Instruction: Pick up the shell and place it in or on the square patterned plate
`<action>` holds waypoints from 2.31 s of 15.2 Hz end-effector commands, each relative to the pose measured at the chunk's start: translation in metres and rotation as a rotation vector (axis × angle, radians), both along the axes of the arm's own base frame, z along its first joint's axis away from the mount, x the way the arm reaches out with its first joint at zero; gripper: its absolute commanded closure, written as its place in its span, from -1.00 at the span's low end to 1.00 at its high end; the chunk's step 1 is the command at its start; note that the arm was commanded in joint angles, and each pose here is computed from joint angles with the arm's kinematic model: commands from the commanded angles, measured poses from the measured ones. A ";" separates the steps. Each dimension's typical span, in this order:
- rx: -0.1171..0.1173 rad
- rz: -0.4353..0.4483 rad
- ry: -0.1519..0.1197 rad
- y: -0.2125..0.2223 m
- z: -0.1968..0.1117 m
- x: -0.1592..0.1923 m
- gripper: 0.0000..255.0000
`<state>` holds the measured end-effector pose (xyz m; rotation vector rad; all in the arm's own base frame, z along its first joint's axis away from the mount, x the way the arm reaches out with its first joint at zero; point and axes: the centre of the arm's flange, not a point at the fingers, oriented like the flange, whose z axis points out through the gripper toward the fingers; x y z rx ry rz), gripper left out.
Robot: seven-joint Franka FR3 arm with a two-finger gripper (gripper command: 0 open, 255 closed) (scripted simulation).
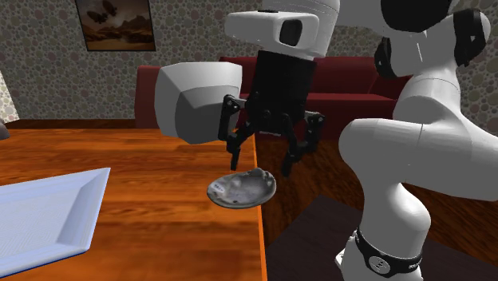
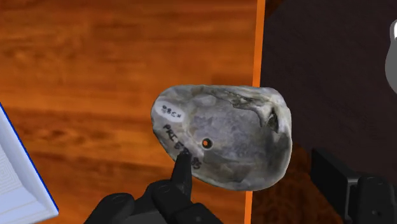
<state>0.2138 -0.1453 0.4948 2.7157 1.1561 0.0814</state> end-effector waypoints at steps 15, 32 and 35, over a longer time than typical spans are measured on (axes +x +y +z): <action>0.219 0.108 0.032 -0.038 -0.032 -0.019 -1.00; 0.219 0.108 0.032 -0.038 -0.006 -0.019 1.00; 0.219 0.108 0.032 -0.038 0.010 -0.019 1.00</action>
